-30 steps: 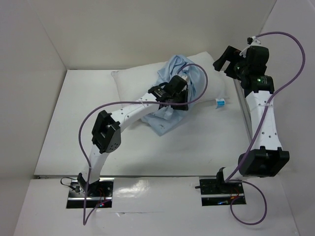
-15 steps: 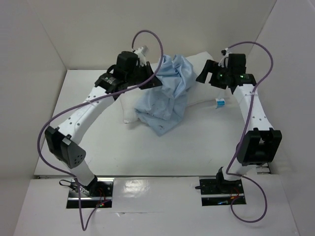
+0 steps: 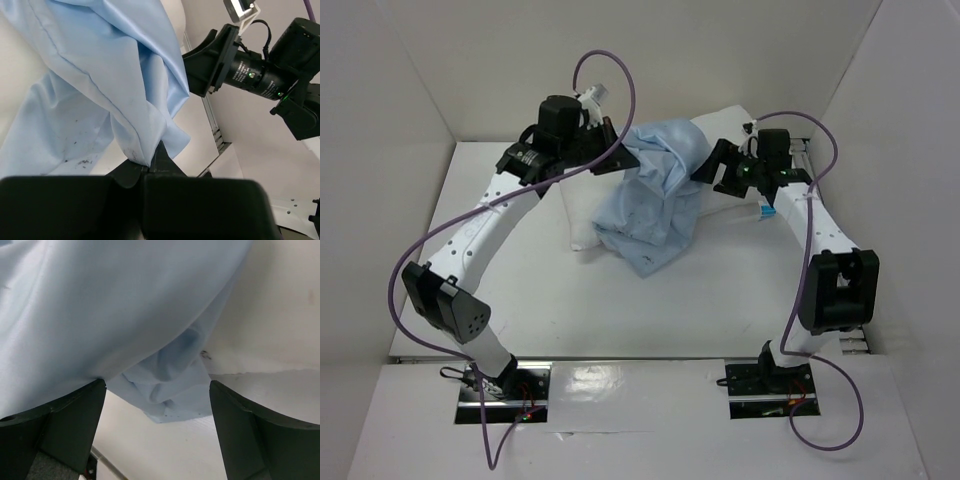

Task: Put the pillow into the pillowcase

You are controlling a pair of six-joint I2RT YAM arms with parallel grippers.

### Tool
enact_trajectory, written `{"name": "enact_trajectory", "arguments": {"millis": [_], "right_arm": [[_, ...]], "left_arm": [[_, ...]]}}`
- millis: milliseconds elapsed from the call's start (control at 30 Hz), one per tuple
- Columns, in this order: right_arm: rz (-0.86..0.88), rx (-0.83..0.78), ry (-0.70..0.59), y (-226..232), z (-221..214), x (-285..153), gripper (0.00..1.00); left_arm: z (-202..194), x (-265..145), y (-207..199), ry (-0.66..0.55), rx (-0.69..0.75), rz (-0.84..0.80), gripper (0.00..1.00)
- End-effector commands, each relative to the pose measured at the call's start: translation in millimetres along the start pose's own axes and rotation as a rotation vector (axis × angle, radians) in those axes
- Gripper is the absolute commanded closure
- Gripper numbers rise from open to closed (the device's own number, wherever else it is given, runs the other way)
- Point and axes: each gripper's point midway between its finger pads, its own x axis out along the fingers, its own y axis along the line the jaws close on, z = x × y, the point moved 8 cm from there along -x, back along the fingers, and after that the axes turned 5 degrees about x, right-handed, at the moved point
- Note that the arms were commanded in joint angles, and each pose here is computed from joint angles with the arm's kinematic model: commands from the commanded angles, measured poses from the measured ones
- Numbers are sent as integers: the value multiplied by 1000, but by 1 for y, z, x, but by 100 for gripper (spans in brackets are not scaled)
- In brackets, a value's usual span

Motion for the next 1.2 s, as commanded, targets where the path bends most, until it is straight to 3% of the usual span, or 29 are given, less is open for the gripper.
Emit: {"name": "enact_trajectory", "arguments": {"millis": [0,200,567,933,967,1000,1067,1100,1167], "right_arm": [[190,-7,-101,30,21,-9,9],[197,-93,-168,62,23,-42,1],[183,-194,-242,107,-2,-94,1],[245,-189,-156,142,-19,-34,2],[241,-204,-120,145,-22,-19,25],[246,-207,-113,148,-22,-15,41],[200,-202,-142,150,-17,-10,91],[216,-210,-188,161,-5,-18,100],[204,-231,-270,164,19,-27,100]], "left_arm": [[20,-25,-8,-64,48,-38,100],[44,-53,-12,-119,74,-46,100],[44,-29,-27,-73,62,-161,100],[48,-40,-36,-96,75,-200,100],[49,-43,-38,-108,78,-197,100],[49,-43,-38,-108,78,-197,100],[54,-53,-38,-134,92,-194,100],[56,-56,-36,-135,90,-193,100],[68,-70,-31,-180,94,-182,100]]}}
